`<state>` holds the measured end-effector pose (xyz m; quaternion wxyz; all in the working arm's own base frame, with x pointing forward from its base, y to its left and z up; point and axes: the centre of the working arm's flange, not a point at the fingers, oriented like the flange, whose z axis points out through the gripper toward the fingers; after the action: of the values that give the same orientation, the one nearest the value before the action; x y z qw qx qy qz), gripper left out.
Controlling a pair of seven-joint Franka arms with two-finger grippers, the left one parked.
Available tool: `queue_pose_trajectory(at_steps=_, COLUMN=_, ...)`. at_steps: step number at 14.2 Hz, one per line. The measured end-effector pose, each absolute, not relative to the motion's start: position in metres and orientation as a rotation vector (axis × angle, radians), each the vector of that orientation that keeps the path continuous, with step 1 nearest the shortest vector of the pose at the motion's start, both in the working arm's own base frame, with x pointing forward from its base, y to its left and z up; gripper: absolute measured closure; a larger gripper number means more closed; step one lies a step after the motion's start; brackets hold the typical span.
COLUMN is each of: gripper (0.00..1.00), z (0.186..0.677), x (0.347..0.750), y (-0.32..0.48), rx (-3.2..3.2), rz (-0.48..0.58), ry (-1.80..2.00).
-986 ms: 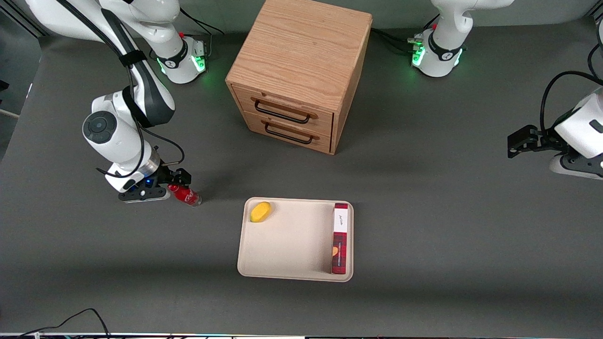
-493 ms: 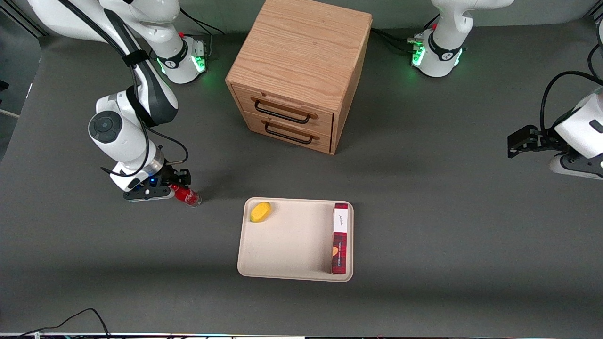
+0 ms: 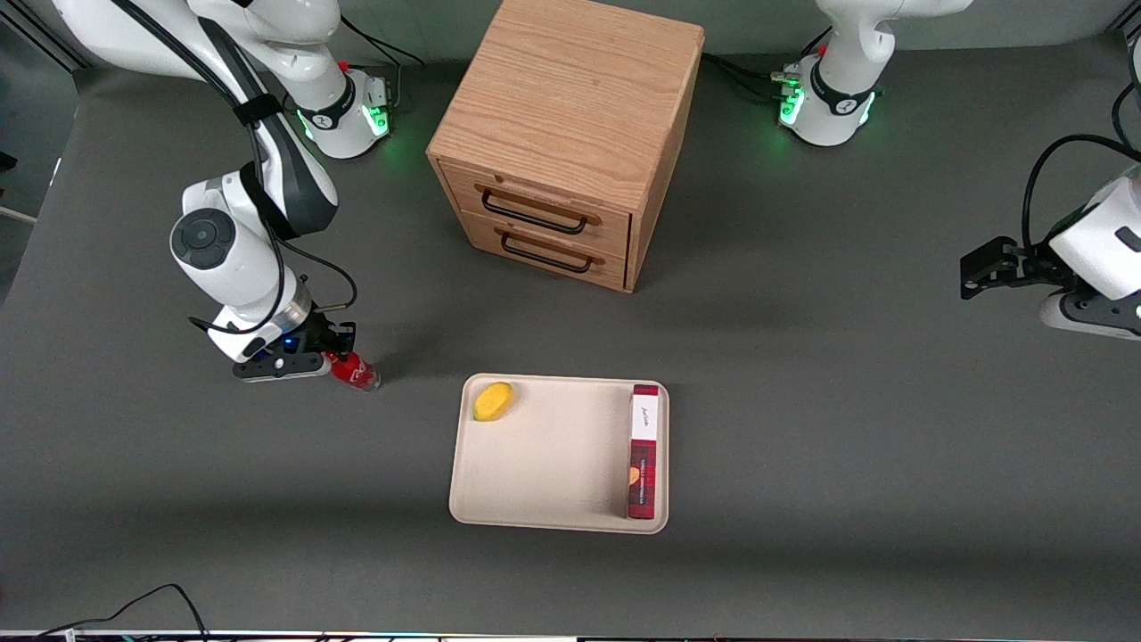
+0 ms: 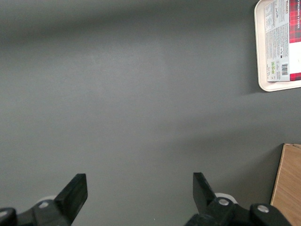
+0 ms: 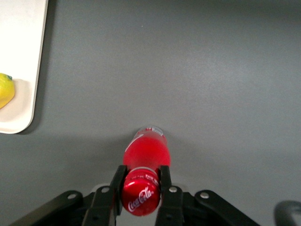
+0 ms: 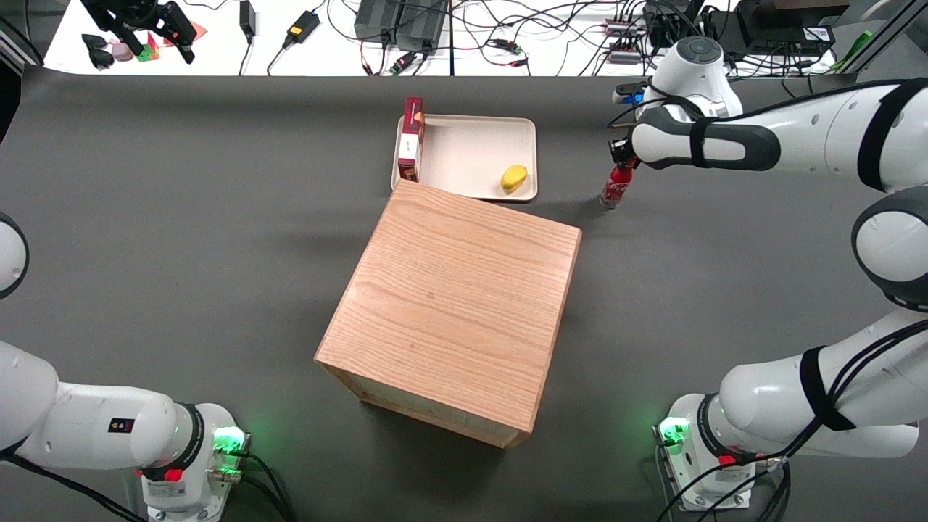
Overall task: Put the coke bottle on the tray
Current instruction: 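Close the right gripper around the bottle's neck, then lift the bottle and swing it upright toward the white tray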
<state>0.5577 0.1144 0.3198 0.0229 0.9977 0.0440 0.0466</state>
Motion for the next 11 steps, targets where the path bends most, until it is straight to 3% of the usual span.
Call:
queue_pose_trajectory(at_steps=4, gripper=0.67, z=0.359, x=0.571, y=0.11, rx=3.048, rz=0.075, ry=0.11)
queue_pose_trajectory(at_steps=11, gripper=0.67, z=0.565, x=0.582, y=0.118, rx=3.01, rz=-0.063, ry=0.014)
